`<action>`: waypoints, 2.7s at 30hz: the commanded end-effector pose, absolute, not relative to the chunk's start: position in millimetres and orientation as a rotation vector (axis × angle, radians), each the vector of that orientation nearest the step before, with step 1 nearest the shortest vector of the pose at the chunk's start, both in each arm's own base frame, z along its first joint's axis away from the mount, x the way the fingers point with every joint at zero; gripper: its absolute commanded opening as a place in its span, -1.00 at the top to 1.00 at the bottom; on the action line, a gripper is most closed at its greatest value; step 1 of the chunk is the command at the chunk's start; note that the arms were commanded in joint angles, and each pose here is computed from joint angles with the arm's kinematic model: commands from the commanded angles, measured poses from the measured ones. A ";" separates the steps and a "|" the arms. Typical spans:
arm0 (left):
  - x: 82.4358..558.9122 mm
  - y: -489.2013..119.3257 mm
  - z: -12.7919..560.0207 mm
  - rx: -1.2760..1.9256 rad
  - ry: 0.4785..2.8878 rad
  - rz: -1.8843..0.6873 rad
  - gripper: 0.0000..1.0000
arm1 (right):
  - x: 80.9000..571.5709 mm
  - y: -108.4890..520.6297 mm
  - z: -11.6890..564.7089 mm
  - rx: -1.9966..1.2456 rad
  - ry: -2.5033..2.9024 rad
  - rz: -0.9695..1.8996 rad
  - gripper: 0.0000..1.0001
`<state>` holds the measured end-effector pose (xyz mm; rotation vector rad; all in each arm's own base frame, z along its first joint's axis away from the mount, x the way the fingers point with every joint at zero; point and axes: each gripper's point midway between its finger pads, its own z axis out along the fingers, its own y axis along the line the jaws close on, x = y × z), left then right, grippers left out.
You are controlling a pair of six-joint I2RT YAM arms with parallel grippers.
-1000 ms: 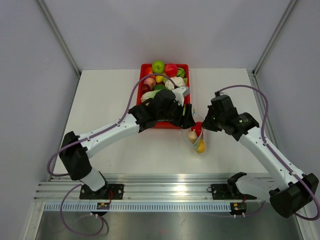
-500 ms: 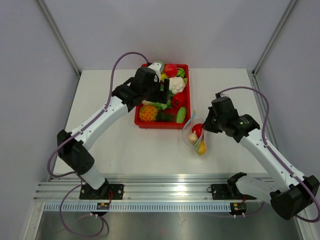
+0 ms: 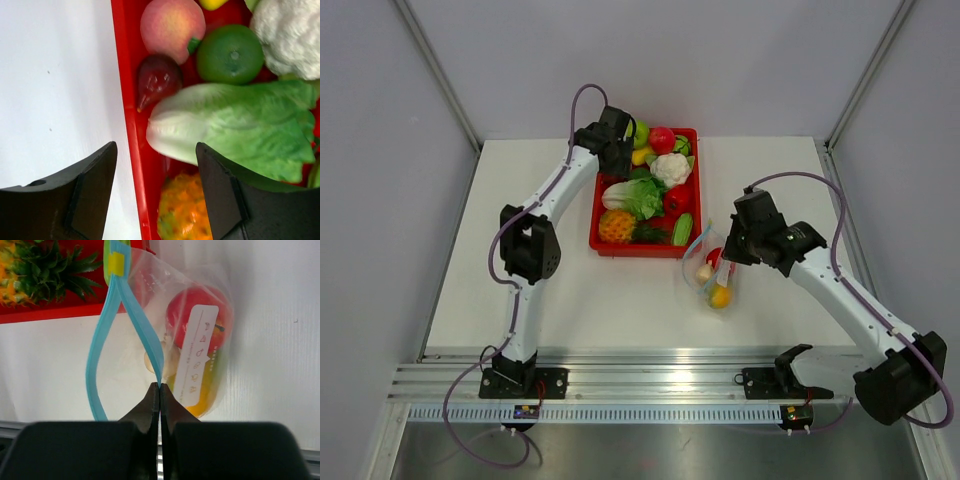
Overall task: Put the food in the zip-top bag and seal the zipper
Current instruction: Pick up the fake vegetable from the bin.
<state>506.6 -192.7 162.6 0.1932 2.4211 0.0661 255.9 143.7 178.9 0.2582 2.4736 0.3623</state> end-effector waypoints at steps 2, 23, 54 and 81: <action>532.7 -187.6 164.9 0.200 2.371 0.122 -0.34 | 272.8 150.3 185.2 0.241 2.447 0.356 1.00; 582.6 -183.6 108.8 0.212 2.327 0.215 -0.36 | 288.3 162.3 173.2 0.209 2.490 0.350 1.00; 567.5 -213.3 130.1 0.334 2.259 0.262 0.69 | 284.5 157.9 176.6 0.226 2.482 0.340 1.00; 455.4 -271.8 259.9 0.339 2.120 -0.294 0.94 | 281.3 161.5 189.1 0.230 2.439 0.407 1.00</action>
